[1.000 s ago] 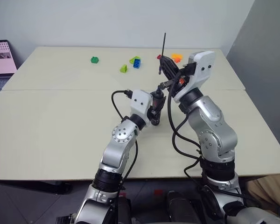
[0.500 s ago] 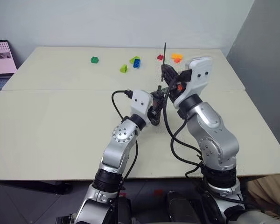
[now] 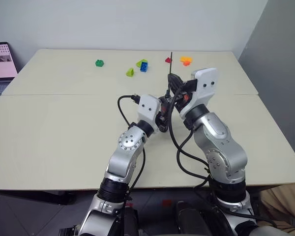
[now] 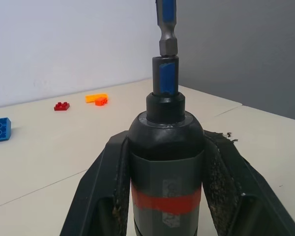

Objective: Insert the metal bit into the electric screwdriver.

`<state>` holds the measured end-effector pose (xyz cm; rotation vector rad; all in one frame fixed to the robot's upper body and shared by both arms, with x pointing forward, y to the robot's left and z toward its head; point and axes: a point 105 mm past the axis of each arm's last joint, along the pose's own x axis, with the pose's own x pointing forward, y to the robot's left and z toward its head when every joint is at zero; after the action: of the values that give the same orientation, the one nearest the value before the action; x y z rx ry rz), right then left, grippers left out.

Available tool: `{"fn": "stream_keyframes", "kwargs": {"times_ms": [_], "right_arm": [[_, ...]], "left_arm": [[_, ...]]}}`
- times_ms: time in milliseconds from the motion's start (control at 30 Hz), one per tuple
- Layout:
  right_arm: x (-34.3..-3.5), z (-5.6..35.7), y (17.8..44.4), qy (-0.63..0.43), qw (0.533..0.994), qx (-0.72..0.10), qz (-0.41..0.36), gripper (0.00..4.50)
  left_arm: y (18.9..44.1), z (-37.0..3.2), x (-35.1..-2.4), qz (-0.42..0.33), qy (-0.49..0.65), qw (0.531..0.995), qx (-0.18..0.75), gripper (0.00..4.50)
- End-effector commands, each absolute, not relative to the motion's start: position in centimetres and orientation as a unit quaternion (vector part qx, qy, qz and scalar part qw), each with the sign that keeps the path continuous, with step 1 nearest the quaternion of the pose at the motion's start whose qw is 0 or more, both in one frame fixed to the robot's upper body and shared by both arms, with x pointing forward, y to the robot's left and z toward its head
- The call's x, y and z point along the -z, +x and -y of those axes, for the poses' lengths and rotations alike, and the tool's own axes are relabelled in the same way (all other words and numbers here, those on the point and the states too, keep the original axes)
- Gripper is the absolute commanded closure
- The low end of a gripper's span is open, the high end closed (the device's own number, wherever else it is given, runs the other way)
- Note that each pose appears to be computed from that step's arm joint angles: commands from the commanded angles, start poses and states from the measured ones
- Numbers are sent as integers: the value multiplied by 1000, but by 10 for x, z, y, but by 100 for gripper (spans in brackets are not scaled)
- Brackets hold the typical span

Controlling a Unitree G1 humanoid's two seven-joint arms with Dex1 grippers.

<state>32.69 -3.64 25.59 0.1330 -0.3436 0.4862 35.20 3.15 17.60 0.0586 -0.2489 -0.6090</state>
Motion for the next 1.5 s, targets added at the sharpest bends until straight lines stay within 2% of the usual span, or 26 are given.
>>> {"fn": "stream_keyframes", "kwargs": {"times_ms": [33, 533, 867, 1500], "right_arm": [[-273, 36, 316, 79, 943, -244, 210, 450], [-262, 36, 318, 88, 943, -245, 206, 450], [-272, 32, 315, 99, 933, -255, 233, 450], [-263, 37, 324, 85, 941, -235, 228, 450]], "left_arm": [[351, -37, -188, 144, 41, 946, 287, 285], [351, -37, -188, 144, 42, 946, 289, 285], [351, -37, -188, 142, 44, 945, 290, 285], [352, -39, -187, 142, 47, 946, 288, 285]]}}
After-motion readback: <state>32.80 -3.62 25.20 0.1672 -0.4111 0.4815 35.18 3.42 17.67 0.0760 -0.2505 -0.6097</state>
